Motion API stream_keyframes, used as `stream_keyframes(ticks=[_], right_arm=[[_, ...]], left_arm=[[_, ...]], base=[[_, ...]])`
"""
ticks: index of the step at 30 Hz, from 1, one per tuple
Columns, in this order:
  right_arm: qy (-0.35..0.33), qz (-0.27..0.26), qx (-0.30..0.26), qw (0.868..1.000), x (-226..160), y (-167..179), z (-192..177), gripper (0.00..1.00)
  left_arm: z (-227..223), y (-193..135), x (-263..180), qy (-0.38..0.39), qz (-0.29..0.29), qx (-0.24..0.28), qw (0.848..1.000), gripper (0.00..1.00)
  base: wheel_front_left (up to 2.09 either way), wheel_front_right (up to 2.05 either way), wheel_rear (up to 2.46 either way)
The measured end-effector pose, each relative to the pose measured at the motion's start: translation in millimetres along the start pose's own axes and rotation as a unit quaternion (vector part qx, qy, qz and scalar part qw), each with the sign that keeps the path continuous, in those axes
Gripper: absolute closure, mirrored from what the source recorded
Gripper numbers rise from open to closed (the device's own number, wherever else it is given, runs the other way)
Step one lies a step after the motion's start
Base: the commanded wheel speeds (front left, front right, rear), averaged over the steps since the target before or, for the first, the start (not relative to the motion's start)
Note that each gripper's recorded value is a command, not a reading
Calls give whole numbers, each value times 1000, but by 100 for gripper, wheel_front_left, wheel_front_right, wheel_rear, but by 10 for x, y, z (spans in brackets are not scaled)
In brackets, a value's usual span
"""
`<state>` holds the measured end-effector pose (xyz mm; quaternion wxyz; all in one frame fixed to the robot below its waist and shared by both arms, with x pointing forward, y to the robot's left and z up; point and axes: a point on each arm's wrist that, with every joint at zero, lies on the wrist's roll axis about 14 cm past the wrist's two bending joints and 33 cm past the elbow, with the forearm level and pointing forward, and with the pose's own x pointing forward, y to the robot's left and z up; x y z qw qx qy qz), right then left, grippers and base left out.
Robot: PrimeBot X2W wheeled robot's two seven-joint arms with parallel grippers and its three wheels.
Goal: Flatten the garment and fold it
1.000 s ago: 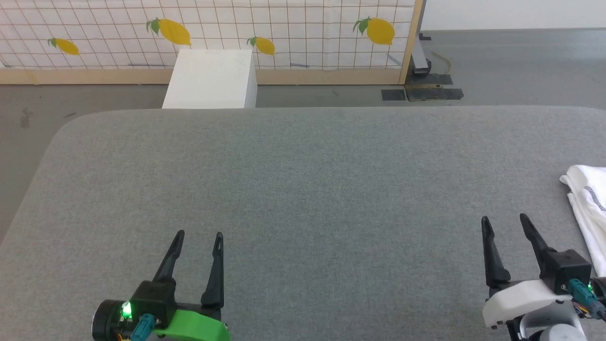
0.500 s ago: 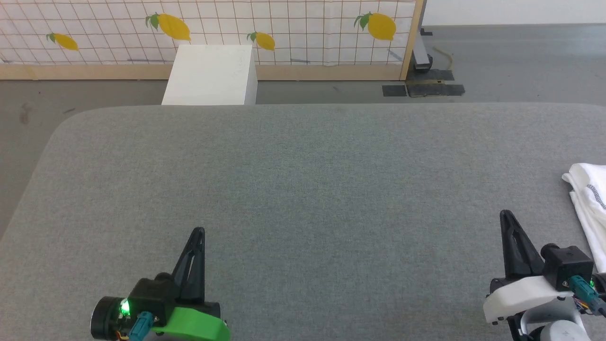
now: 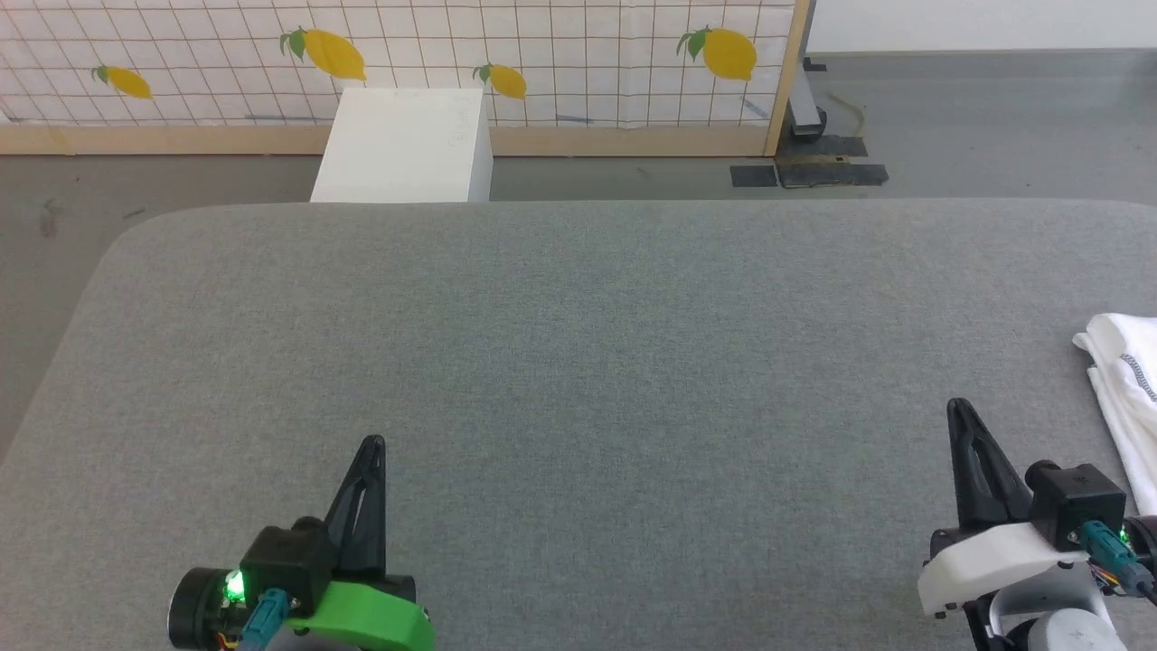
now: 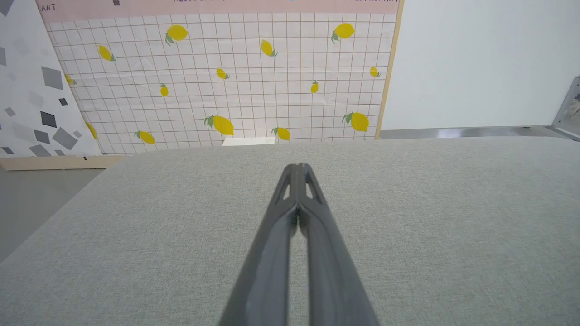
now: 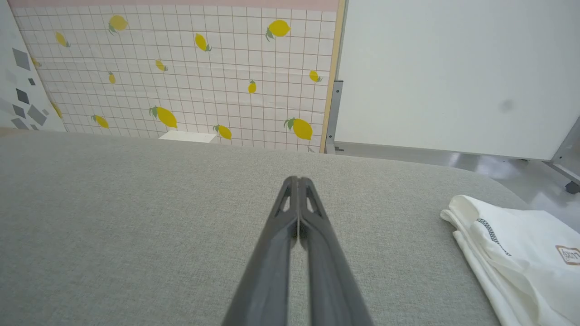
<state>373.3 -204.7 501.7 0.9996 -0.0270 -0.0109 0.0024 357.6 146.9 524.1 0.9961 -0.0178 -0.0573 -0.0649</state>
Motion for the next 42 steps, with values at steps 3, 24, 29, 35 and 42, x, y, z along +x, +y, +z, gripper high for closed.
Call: stream_keyframes(ticks=[3,24,29,35,42], right_arm=[[-1,2,0,1000,3,10,14,100],[0,14,-2,1000,19,92,71,100],[0,17,-2,1000,23,111,90,100],[1,20,-2,1000,26,134,105,100],[3,25,-3,1000,19,164,110,100]], left_arm=[[-7,7,0,3,2,0,1000,100],[-28,64,1,18,14,11,1000,100],[-25,75,7,20,16,15,1000,100],[-12,93,22,21,19,15,999,100],[-18,123,25,27,24,19,999,100]], base=[[0,0,0],[0,0,0],[0,0,0],[0,0,0],[0,0,0]])
